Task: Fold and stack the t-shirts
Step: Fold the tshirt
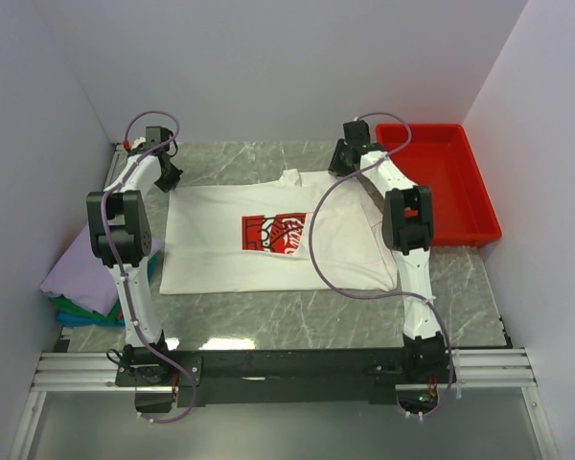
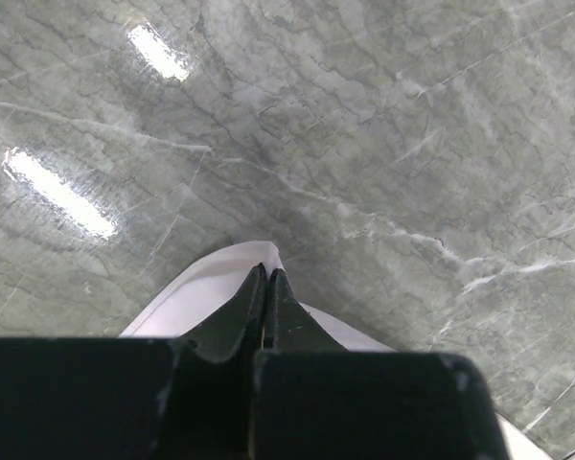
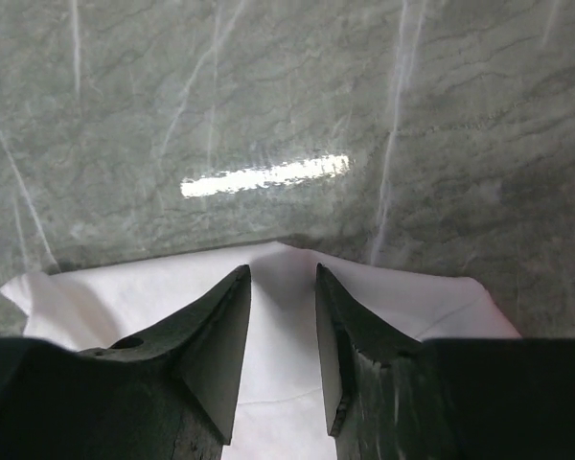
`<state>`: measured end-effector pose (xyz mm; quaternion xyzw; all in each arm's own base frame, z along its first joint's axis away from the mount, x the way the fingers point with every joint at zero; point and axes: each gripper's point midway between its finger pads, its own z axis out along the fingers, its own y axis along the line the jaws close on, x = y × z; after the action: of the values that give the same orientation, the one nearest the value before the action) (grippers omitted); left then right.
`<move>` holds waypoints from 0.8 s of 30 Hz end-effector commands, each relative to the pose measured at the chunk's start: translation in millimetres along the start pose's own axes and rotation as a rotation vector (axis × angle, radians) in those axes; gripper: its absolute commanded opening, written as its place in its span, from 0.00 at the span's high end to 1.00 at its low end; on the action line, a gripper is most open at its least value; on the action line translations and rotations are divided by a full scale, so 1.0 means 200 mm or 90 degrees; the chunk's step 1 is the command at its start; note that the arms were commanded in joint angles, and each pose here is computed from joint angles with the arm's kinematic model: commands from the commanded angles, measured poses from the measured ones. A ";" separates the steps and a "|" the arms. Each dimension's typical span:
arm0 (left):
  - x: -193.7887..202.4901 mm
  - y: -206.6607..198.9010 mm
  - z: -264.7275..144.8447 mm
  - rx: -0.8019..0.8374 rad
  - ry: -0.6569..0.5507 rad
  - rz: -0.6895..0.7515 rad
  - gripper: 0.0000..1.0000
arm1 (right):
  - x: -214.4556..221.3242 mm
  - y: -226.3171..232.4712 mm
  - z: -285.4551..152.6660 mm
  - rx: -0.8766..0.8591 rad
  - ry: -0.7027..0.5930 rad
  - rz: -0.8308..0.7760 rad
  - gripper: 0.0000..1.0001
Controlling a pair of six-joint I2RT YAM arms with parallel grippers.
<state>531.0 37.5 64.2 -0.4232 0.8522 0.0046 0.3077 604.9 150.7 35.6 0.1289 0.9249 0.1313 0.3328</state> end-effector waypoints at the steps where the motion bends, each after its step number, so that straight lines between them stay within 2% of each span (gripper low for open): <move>1: -0.07 -0.04 -0.06 0.024 -0.018 0.001 0.99 | -0.06 0.07 -0.03 -0.025 -0.014 0.003 0.60; 5: -0.06 -0.04 -0.05 0.022 -0.015 0.002 0.99 | -0.04 0.08 -0.03 -0.028 -0.008 0.003 0.69; 6: -0.06 -0.04 -0.05 0.023 -0.014 0.002 0.99 | -0.04 0.08 -0.04 -0.029 -0.010 0.003 0.78; 12: -0.06 -0.04 -0.06 0.025 -0.014 0.005 0.99 | -0.13 0.09 -0.15 -0.023 -0.042 0.000 1.00; 24: -0.07 -0.03 -0.09 0.025 -0.017 0.013 0.99 | -0.35 0.04 -0.51 0.006 -0.158 0.002 1.00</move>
<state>530.4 36.9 63.7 -0.4168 0.8559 0.0039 0.3061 579.6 131.0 79.5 0.1429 0.9160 0.1076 0.3591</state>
